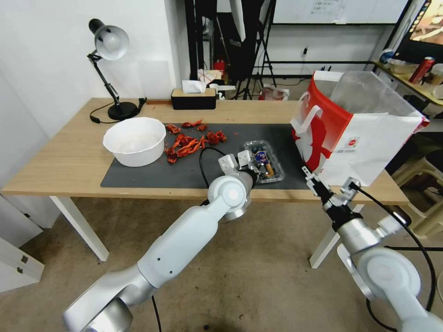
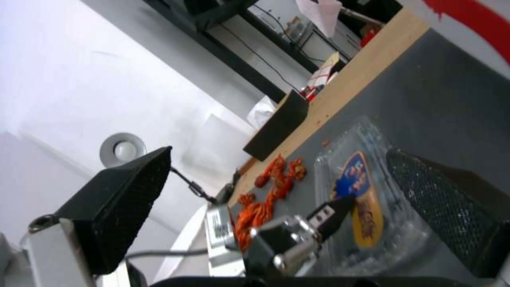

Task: Close the takeout container lid, then place the container into the takeout bag.

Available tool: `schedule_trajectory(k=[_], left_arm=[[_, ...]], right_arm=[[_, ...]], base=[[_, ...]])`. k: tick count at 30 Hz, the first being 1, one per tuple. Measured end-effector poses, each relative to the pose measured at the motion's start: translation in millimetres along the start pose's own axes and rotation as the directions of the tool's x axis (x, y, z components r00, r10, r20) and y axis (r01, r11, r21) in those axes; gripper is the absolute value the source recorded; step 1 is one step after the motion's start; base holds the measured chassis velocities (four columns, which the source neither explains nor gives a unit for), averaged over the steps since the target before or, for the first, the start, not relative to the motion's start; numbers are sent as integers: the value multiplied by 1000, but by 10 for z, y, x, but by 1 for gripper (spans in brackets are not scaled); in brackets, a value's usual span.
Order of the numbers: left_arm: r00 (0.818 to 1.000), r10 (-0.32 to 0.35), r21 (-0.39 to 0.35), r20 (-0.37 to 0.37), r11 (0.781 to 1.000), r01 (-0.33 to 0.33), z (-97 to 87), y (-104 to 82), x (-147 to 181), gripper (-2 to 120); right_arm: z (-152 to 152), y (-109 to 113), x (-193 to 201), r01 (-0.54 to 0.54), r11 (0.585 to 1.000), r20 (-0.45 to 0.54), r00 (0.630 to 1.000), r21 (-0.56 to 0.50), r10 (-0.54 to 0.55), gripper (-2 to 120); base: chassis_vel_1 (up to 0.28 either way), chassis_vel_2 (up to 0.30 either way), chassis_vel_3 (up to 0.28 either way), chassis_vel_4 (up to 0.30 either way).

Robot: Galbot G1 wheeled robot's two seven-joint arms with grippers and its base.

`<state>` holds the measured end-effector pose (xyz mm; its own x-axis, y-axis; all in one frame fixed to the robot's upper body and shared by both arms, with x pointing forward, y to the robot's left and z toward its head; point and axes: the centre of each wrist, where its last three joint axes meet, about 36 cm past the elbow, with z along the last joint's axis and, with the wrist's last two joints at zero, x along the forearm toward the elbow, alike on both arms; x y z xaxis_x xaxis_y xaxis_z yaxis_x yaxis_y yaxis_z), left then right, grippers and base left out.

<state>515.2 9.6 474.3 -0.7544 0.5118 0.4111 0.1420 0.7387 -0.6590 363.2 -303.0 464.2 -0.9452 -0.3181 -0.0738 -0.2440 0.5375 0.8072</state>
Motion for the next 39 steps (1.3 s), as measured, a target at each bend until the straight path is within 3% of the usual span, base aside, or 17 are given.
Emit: schedule_trajectory(k=[7, 18, 33, 39], left_arm=[[1000, 5, 9, 2, 1000, -5, -12, -19, -8, 0], [1000, 0, 8, 1, 1000, 0, -1, 10, -16, 0], [1000, 10, 5, -9, 1000, -10, 56, -35, -36, 0], [1000, 10, 7, -9, 1000, -10, 55, -24, -33, 0]], right_arm=[[-140, 74, -230, -31, 999, 11, 999, -17, 31, 100], [-352, 280, -455, -144, 989, -68, 987, -20, 142, 100], [-486, 282, -776, -222, 973, -136, 964, 60, 228, 100], [-521, 276, -927, -271, 951, -179, 938, 150, 296, 100]], base=[[0, 0, 0, 0], [0, 0, 0, 0], [0, 0, 0, 0], [0, 0, 0, 0]])
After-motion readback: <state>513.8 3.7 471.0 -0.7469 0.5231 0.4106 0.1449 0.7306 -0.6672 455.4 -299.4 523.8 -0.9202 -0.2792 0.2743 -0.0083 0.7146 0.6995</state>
